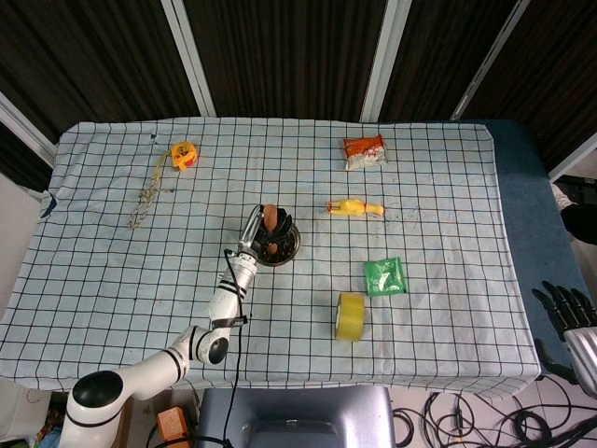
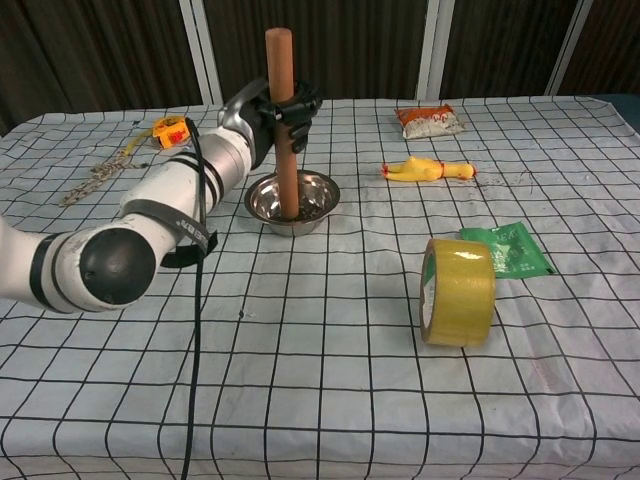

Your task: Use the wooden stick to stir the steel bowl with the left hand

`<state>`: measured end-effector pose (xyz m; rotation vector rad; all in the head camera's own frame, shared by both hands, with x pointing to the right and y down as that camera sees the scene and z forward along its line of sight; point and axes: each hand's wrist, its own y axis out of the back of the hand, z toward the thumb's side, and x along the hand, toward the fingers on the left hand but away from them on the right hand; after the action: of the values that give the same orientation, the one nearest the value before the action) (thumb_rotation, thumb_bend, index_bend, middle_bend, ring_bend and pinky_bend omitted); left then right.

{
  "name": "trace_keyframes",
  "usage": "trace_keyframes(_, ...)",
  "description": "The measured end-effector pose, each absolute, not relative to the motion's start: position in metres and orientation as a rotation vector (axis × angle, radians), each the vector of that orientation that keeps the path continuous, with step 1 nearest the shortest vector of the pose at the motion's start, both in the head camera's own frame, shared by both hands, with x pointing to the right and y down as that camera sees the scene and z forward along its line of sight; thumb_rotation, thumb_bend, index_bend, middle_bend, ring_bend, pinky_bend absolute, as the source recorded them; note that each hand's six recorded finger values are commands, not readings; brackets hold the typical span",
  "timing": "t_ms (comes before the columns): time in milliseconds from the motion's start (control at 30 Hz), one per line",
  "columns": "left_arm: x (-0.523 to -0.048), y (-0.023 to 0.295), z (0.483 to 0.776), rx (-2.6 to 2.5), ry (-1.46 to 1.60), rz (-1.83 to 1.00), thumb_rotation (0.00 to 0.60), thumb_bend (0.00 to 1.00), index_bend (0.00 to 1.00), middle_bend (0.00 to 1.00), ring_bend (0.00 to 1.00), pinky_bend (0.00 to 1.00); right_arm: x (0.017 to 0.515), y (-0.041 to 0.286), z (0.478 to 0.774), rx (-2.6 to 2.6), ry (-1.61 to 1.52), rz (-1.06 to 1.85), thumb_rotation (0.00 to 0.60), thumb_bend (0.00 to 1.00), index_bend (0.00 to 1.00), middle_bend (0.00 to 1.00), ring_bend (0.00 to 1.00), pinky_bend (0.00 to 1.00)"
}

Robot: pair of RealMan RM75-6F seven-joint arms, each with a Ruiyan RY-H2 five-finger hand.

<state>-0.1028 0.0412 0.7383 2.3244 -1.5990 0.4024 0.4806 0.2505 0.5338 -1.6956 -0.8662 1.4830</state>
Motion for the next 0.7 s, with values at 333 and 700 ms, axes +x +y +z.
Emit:
trace_keyframes(333, -0.096, 0.036, 0.728, 2.324, -1.59, 0.358, 0.6, 0.98, 1.0, 1.0, 0.96, 1.0, 0.482, 0.25, 0.531, -1.68, -0.881, 1.483, 0.6, 0.43, 0.0, 0.0, 0.0, 0.0)
trace_keyframes(700, -0.096, 0.054, 0.759, 2.33, -1.555, 0.488, 0.6, 0.97, 1.0, 1.0, 0.95, 1.0, 0.485, 0.249, 0.529, -1.68, -0.896, 1.486, 0.6, 0.43, 0.0, 0.0, 0.0, 0.01)
